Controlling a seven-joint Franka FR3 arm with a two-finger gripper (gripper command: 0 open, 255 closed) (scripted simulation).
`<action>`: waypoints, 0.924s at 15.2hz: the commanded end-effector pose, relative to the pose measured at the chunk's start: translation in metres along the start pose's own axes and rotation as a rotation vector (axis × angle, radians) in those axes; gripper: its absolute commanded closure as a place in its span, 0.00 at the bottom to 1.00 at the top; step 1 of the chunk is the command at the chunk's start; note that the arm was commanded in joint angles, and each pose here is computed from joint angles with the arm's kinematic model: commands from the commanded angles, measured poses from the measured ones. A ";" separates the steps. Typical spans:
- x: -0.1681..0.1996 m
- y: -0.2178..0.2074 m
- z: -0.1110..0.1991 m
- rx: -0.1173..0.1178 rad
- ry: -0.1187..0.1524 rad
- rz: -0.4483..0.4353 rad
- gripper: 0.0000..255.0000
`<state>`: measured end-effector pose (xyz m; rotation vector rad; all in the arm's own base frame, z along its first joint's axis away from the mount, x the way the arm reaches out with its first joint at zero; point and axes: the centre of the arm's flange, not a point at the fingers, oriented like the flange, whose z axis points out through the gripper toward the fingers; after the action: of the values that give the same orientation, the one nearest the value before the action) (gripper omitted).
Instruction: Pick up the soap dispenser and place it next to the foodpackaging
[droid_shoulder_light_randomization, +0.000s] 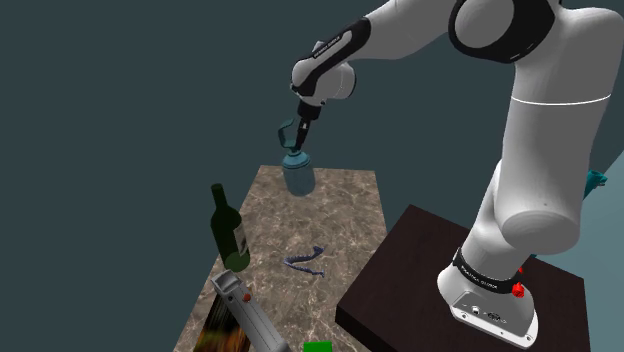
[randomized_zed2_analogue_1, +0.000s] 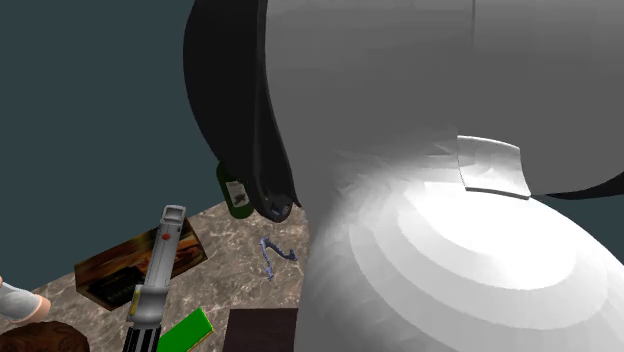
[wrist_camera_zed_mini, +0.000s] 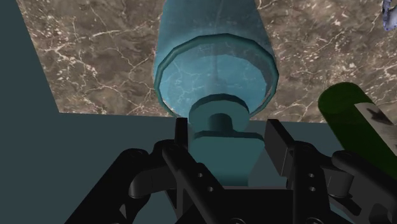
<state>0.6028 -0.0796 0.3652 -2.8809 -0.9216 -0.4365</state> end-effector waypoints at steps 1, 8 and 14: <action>0.004 -0.001 -0.010 -0.001 0.000 0.000 1.00; 0.015 -0.001 -0.046 -0.001 0.000 0.000 1.00; 0.024 0.000 -0.076 -0.001 0.000 0.000 1.00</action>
<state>0.6024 -0.0781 0.4383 -2.8812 -0.9216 -0.4363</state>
